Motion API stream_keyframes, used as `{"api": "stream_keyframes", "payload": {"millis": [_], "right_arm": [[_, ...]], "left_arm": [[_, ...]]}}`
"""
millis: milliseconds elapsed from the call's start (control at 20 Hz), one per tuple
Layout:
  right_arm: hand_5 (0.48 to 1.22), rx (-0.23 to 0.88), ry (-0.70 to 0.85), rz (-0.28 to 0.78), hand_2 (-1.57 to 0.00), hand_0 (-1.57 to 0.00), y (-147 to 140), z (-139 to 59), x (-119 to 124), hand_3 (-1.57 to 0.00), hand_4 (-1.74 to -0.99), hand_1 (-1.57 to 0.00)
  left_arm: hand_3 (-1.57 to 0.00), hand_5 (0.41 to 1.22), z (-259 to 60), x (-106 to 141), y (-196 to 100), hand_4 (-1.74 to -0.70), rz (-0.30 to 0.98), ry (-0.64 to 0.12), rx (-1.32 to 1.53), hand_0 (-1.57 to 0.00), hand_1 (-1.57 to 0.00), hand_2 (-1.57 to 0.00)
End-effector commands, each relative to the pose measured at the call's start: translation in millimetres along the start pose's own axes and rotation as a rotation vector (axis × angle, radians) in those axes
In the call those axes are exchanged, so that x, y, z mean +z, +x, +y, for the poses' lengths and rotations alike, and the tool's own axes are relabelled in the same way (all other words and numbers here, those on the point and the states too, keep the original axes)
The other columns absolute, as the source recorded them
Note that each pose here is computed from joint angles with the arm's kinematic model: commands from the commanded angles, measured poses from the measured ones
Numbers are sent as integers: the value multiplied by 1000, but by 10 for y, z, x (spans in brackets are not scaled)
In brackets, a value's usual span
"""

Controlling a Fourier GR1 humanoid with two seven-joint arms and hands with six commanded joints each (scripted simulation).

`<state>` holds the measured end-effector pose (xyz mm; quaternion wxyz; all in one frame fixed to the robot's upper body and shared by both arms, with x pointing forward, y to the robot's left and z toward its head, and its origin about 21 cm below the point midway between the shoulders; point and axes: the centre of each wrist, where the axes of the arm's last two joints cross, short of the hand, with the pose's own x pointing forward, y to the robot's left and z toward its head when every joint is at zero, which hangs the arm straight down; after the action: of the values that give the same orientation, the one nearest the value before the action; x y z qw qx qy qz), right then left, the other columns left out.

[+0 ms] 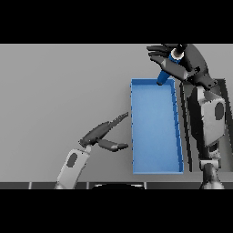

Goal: Pick up the blue pipe and place it into the blue bin.

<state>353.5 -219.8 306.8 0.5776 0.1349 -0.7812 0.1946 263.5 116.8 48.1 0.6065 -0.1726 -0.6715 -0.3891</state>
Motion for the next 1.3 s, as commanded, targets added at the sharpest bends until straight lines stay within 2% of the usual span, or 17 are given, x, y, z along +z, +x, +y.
{"api": "stream_keyframes", "payload": {"millis": [0, 300, 600, 650, 700, 750, 900, 950, 1000, 1100, 1200, 1250], "right_arm": [[1221, -4, -19, 22, -1571, -1571, -68, -49, 84, -1571, -1741, -1571], [1221, -24, -116, 234, -1571, -1571, -694, -150, 538, -1571, -1741, -1571], [1221, -22, -269, 451, -1571, -1571, -1101, -48, 931, -1571, -1741, -1571], [1221, -15, -296, 490, -1571, -1571, -1151, -34, 995, -1508, -1741, -1571], [1221, -24, -318, 531, -1571, -1571, -1225, 8, 1024, -1521, -1741, -1571], [1221, -21, -322, 563, -1571, -1571, -1264, 43, 1043, -1255, -1741, -1571], [1221, 35, -353, 628, -1571, -1571, -1381, 119, 1051, -908, -1741, -1571], [1221, 49, -373, 637, -1571, -1571, -1398, 121, 1038, -847, -1741, -1548], [1221, 65, -376, 640, -1339, -1465, -1419, 139, 1033, -788, -1678, -1336], [1221, 91, -376, 680, -856, -937, -1481, 127, 1001, -504, -1503, -855], [1221, 135, -327, 716, -548, -599, -1525, 132, 1003, -322, -1337, -547], [1186, 168, -278, 731, -438, -479, -1526, 143, 995, -258, -1275, -437]], "left_arm": [[1, 418, 14, 26, 17, -869, -11, -5, 6, 1, 1, 1], [1, 422, -74, 19, -23, -877, -15, -10, 30, 1, 1, 1], [1, 425, -71, 91, -24, -884, -13, -4, 32, 1, 1, 1], [1, 423, -105, 80, -26, -887, -19, -9, 39, 1, 1, 1], [1, 422, -95, 74, -9, -888, -12, -8, 37, 1, 1, 1], [1, 420, -94, 81, -45, -887, 2, -10, 34, 1, 1, 1], [1, 421, -110, 62, 5, -883, -18, -15, 34, 1, 1, 1], [1, 421, -71, 76, -6, -883, -1, -8, 29, 1, 1, 1], [1, 421, -84, 92, -9, -882, -10, -12, 28, 1, 1, 1], [1, 422, -87, 84, -10, -878, -7, -6, 27, 1, 1, 1], [1, 427, -75, 84, 9, -878, -8, -4, 24, 1, 1, 1], [1, 428, -82, 72, 30, -878, -17, -3, 27, 1, 1, 1]]}}
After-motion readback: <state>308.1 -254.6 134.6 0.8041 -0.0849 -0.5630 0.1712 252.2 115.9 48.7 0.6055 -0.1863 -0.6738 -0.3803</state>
